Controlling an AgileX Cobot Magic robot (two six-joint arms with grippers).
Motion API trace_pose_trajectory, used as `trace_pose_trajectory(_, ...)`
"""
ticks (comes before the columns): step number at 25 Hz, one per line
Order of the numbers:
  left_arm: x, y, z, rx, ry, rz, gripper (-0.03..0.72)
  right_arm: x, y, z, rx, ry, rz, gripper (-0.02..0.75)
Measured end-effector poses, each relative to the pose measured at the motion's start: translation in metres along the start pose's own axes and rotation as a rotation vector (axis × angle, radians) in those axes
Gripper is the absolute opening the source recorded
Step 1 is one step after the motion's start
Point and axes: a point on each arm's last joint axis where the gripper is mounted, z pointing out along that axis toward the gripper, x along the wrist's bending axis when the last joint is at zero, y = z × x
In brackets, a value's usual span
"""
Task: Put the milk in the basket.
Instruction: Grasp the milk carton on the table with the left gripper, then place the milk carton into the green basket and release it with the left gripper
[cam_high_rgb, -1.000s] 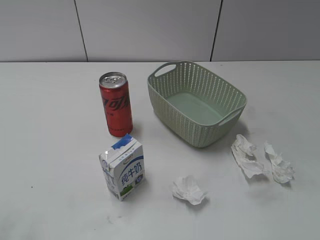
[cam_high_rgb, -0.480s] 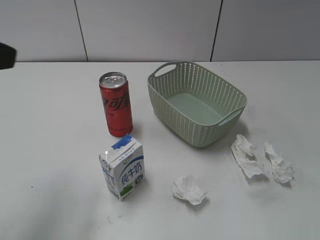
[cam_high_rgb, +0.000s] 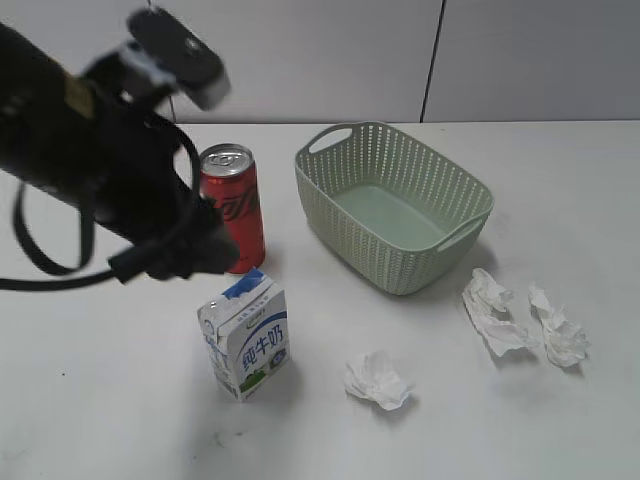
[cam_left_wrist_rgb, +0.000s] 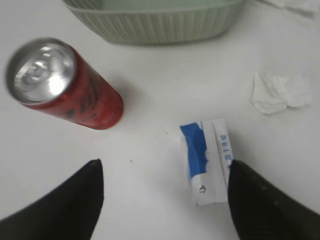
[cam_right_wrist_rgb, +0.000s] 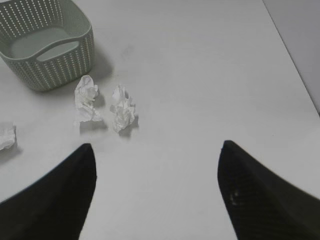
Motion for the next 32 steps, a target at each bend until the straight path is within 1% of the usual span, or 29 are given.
trace_pose_trajectory(3,-0.012,-0.003,0.036,0.111,-0.028,0.015,0.579,0.000,0.000,0.000,0.000,0.000,0.000,0.586)
trace_pose_trajectory(5,-0.016,-0.006,0.057,0.165,-0.040,0.004,0.579,0.000,0.000,0.000,0.000,0.000,0.000,0.586)
trace_pose_trajectory(9,-0.015,-0.014,0.086,0.235,-0.033,-0.052,0.577,0.000,0.000,0.000,0.000,0.000,0.000,0.586)
trace_pose_trajectory(14,-0.015,-0.024,0.110,0.308,-0.039,-0.079,0.572,0.000,0.000,0.000,0.000,0.000,0.000,0.586)
trace_pose_trajectory(15,-0.015,-0.025,0.112,0.312,-0.039,-0.081,0.556,0.000,0.000,0.000,0.000,0.000,0.000,0.586)
trace_pose_trajectory(17,-0.015,-0.024,0.111,0.316,-0.041,-0.083,0.480,0.000,0.000,0.000,0.000,0.000,0.000,0.586)
trace_pose_trajectory(19,-0.015,-0.020,0.108,0.334,-0.048,-0.084,0.328,0.000,0.000,0.000,0.000,0.000,0.000,0.586)
trace_pose_trajectory(22,-0.013,-0.009,0.100,0.357,-0.058,-0.081,0.326,0.000,0.000,0.000,0.000,0.000,0.000,0.586)
trace_pose_trajectory(23,-0.012,-0.002,0.094,0.349,-0.058,-0.079,0.326,0.000,0.000,0.000,0.000,0.000,0.000,0.586)
trace_pose_trajectory(25,-0.009,0.016,0.077,0.298,-0.050,-0.073,0.326,0.000,0.000,0.000,0.000,0.000,0.000,0.586)
trace_pose_trajectory(28,-0.004,0.052,0.040,0.150,-0.021,-0.054,0.326,0.000,0.000,0.000,0.000,0.000,0.000,0.586)
trace_pose_trajectory(32,0.004,0.100,-0.008,-0.069,0.031,0.004,0.326,0.000,0.000,0.000,0.000,0.000,0.000,0.586)
